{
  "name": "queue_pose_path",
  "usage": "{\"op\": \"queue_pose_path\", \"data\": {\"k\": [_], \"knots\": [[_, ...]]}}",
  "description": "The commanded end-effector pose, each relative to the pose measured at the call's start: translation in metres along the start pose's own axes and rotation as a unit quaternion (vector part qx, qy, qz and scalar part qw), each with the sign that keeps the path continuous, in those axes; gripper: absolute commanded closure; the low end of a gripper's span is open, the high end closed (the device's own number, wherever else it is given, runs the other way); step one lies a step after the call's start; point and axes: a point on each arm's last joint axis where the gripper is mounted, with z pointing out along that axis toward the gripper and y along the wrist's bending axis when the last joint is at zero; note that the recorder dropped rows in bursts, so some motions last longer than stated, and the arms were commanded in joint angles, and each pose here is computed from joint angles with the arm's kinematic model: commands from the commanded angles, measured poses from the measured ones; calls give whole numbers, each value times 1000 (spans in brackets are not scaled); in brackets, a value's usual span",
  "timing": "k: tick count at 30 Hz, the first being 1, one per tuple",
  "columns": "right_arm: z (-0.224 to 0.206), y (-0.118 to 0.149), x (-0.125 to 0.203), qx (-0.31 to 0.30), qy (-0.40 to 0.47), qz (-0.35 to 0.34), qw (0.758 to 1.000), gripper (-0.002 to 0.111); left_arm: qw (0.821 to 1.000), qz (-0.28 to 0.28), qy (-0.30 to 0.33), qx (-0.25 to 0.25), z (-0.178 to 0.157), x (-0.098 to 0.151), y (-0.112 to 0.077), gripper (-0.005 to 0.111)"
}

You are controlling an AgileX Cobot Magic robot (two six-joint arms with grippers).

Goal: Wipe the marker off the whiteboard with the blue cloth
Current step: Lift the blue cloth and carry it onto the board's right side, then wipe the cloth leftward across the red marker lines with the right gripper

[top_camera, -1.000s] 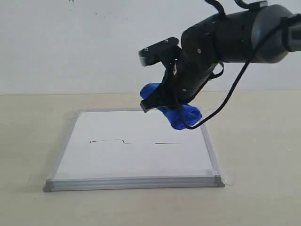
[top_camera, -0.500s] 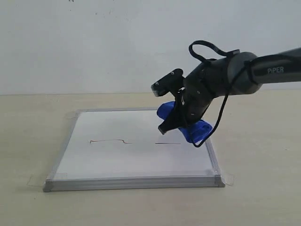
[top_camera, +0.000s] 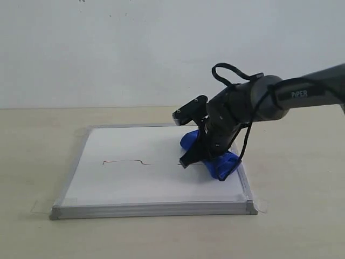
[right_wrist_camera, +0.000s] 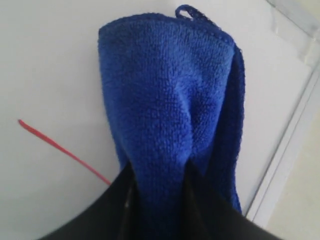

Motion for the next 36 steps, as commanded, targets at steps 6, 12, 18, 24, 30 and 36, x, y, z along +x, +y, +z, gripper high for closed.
{"op": "queue_pose_path", "data": {"k": [6, 12, 18, 24, 30, 36], "knots": [[-1, 68, 4, -120, 30, -47, 991, 108, 1000, -4, -5, 2, 0, -1, 0, 103], [1, 58, 3, -120, 20, -66, 990, 108, 1000, -4, -5, 2, 0, -1, 0, 103], [12, -15, 12, -40, 21, 2, 999, 108, 1000, -4, -5, 2, 0, -1, 0, 103], [13, -25, 14, -14, 28, 7, 999, 108, 1000, -4, -5, 2, 0, -1, 0, 103], [9, 41, 7, -76, 32, -40, 996, 108, 1000, -4, -5, 2, 0, -1, 0, 103], [-8, 87, -8, -104, 17, -85, 991, 108, 1000, -4, -5, 2, 0, -1, 0, 103]]}}
